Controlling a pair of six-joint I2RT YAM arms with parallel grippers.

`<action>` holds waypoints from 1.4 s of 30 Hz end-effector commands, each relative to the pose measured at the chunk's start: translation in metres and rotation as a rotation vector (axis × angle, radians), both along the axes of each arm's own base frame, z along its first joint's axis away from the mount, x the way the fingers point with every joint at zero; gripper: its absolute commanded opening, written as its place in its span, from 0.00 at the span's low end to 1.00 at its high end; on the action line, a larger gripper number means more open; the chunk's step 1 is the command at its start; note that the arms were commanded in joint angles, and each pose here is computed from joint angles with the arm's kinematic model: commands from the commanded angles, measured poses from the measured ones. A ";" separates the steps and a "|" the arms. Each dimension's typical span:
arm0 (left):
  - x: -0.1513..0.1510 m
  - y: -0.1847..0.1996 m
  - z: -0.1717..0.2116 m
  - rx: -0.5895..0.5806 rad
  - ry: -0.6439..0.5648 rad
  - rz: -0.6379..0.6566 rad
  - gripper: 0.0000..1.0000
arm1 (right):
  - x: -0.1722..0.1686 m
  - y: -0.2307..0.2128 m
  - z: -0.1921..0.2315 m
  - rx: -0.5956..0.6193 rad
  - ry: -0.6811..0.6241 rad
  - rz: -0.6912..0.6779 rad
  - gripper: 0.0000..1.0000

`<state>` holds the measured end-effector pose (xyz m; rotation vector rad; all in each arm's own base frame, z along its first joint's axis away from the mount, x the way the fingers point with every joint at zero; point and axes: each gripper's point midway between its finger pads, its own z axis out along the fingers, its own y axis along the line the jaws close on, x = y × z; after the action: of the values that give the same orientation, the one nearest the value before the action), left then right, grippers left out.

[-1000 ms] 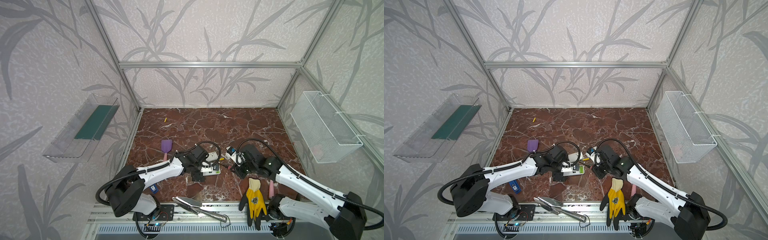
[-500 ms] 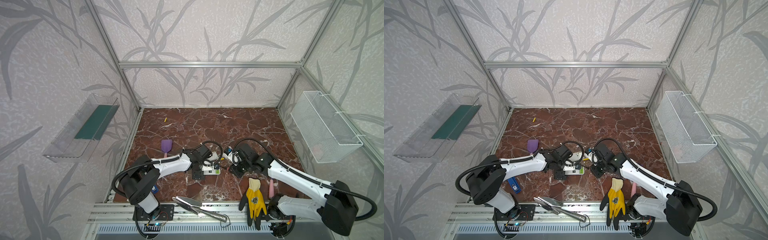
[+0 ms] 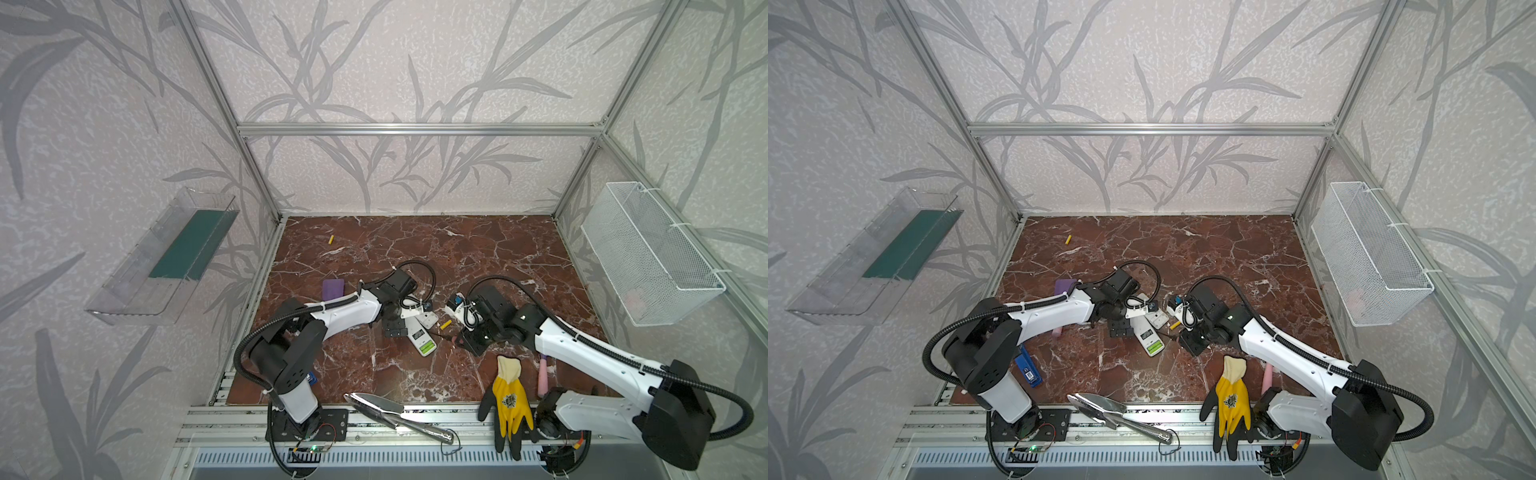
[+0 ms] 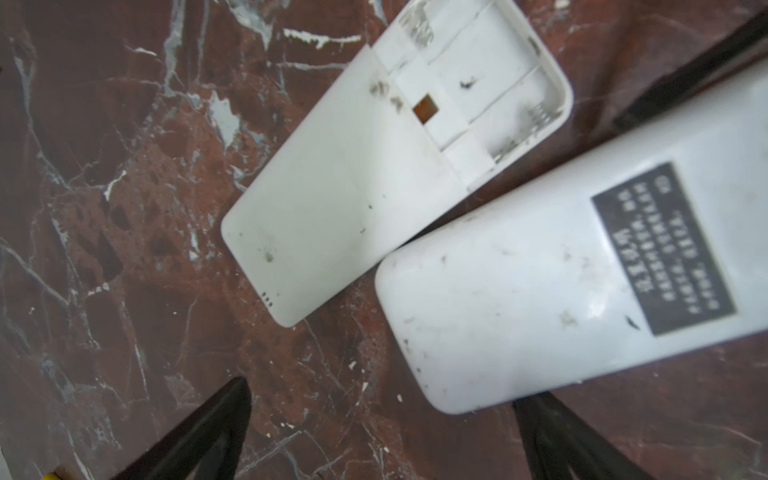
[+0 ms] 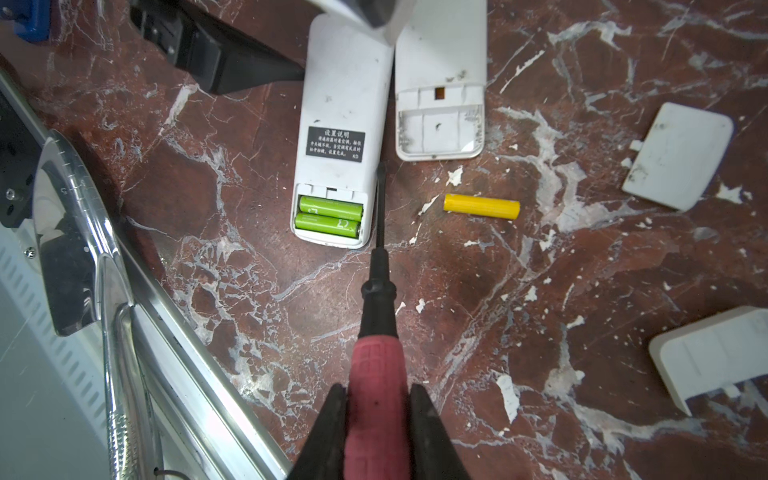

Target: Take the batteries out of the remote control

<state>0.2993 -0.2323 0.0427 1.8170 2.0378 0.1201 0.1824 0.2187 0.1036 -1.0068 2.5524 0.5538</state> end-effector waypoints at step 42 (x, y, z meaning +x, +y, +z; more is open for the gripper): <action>-0.030 -0.023 0.006 -0.181 0.316 1.219 0.99 | -0.014 -0.002 0.048 0.114 -0.195 0.094 0.00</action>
<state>0.2690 -0.2556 0.0516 0.4162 2.9209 -0.0106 0.1732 0.2152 0.1504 -1.0658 2.3212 0.5630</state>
